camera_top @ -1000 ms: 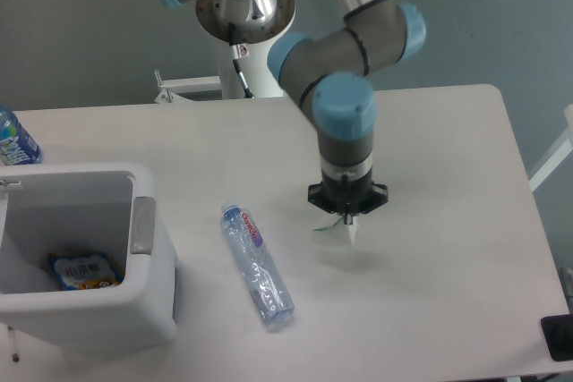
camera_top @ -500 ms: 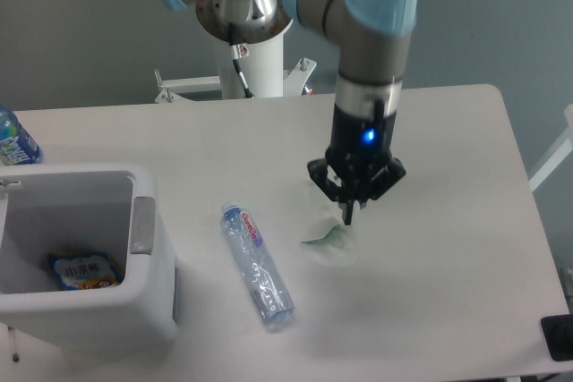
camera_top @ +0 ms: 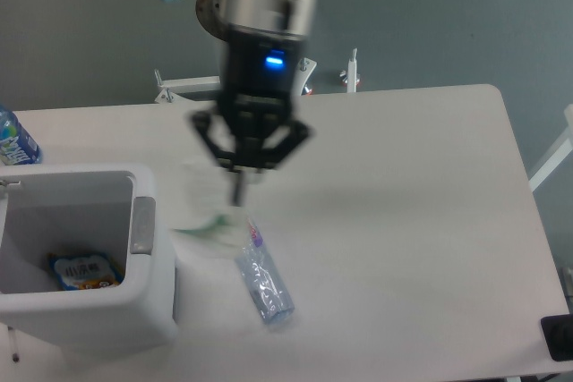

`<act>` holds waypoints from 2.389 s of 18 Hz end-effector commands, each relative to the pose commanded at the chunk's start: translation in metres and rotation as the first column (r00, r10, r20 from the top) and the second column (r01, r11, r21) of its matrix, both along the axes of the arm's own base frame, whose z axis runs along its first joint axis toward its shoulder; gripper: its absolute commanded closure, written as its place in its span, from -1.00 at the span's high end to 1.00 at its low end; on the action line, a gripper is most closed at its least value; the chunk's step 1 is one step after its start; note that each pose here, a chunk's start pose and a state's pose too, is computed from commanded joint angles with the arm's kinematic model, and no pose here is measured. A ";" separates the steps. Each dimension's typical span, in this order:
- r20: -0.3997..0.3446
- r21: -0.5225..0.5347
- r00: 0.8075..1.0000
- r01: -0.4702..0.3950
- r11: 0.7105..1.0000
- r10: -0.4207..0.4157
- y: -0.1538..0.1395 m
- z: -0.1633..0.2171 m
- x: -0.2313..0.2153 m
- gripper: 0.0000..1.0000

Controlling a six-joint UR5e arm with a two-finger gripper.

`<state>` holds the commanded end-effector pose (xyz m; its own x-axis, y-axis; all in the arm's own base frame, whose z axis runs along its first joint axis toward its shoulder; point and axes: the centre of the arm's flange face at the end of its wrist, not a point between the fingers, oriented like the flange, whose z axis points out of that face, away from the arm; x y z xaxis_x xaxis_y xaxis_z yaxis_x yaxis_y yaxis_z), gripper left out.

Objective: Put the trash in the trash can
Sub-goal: 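Lift the white paper and carry it over the white bin, then open the gripper to drop the paper into the bin, then move the gripper over the clear plastic water bottle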

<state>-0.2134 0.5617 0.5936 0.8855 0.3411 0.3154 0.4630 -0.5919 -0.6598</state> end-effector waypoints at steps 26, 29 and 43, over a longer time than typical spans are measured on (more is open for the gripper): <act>0.003 -0.033 0.998 -0.070 0.997 0.070 0.003 -0.045 -0.068 0.89; 0.032 -0.071 0.990 -0.136 0.988 0.139 -0.008 -0.073 -0.118 0.89; 0.018 -0.382 0.978 -0.184 0.906 0.206 0.006 -0.267 -0.229 1.00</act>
<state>-0.4424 0.5680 0.3269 0.7736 0.6084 0.1773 0.6247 -0.6851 -0.3747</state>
